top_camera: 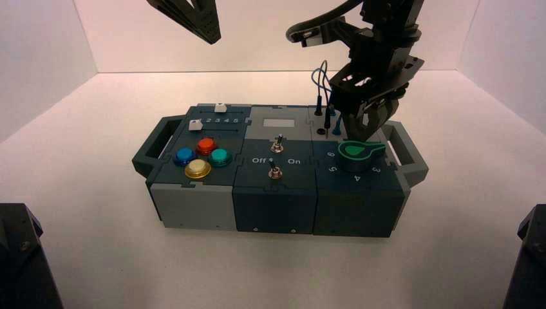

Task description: Turn the knob to position 2.

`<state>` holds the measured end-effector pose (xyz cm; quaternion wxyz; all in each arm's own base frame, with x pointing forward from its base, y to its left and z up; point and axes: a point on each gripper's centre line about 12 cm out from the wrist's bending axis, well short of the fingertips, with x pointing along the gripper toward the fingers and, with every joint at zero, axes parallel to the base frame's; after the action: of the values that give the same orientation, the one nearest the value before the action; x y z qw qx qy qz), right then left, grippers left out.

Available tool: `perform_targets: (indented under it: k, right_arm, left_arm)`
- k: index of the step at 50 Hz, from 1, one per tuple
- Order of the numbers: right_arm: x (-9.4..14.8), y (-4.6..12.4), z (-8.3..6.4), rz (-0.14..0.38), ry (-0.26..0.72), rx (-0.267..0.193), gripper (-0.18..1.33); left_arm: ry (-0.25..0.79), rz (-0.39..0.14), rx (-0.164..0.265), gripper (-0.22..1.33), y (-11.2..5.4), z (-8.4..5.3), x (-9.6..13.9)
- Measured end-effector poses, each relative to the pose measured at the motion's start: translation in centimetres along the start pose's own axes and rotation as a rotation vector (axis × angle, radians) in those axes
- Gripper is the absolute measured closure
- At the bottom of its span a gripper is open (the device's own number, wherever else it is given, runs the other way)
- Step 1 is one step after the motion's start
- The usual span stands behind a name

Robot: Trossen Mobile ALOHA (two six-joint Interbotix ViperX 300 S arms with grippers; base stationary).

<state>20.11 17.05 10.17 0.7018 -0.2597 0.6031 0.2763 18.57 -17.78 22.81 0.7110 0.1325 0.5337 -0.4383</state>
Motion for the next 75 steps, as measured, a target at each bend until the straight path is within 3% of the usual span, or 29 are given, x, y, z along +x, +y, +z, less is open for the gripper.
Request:
perform_targets:
  k: [14,30,52,59,75]
  right_arm:
    - [-2.6,-0.2,0.3,-0.003,-0.08,0.044,1.28]
    - [-4.5,0.4,-2.2,0.042,0.054,0.094,1.29]
    - [-3.3,0.6,-3.2,0.096,0.182,0.164,1.29]
    - [-2.6,0.6,-3.4,0.096,0.211,0.17,1.29]
    - [-1.9,-0.1,-2.9,0.056,0.177,0.149,1.29]
  left_arm:
    - [0.003,-0.001,0.007,1.28,0.0,0.0,0.0]
    - [0.018,-0.01,0.035,1.28,-0.1,-0.2,0.0]
    - [0.006,-0.022,0.068,1.28,-0.6,1.2,-1.5]
    - [0.004,-0.023,0.071,1.28,-0.7,1.3,-1.6]
    - [0.008,-0.024,0.071,1.28,-0.7,1.2,-1.5]
